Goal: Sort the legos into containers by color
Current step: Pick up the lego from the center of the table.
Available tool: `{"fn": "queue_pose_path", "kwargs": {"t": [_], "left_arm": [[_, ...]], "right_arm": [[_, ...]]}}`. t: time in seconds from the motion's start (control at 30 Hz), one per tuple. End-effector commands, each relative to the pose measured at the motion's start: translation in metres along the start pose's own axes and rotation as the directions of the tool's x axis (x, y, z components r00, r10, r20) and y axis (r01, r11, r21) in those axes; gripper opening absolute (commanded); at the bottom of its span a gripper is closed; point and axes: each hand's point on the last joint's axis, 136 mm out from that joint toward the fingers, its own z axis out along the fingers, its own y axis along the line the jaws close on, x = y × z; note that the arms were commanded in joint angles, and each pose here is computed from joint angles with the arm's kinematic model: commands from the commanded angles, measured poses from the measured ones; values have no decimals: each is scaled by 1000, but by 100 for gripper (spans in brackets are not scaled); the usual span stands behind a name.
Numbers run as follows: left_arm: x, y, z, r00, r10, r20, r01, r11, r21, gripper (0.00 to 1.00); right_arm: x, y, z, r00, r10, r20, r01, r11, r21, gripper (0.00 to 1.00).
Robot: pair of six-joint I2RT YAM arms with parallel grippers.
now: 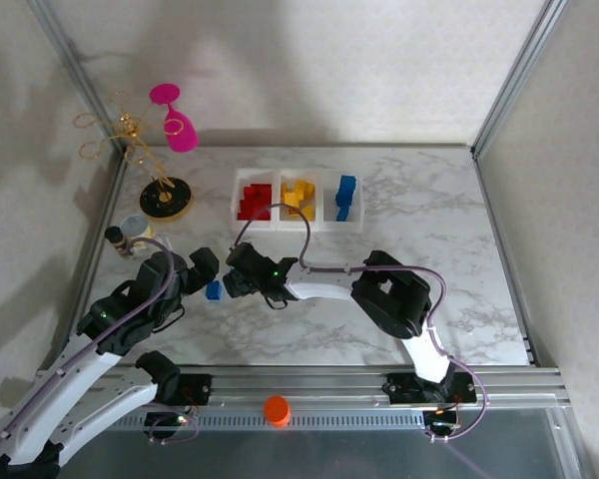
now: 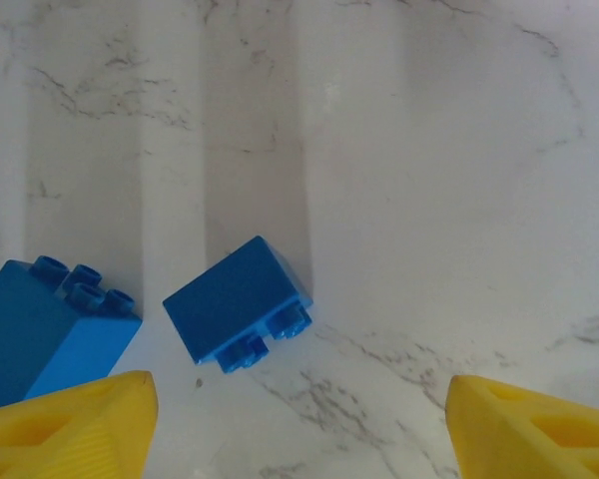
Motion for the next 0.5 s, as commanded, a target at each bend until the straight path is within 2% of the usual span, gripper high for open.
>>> {"fn": "queue_pose_path", "kwargs": {"t": [0.0, 0.2, 0.47], "left_arm": [[1, 14, 1, 1000, -4, 9, 5, 998, -60, 100], [1, 14, 4, 1000, 0, 10, 1, 998, -64, 100], [1, 13, 5, 1000, 4, 11, -3, 998, -66, 100]], "right_arm": [[-9, 9, 11, 996, -85, 14, 85, 996, -2, 76], [-9, 1, 25, 991, -133, 7, 132, 990, 39, 73], [-20, -4, 34, 988, -152, 16, 151, 987, 53, 60]]}}
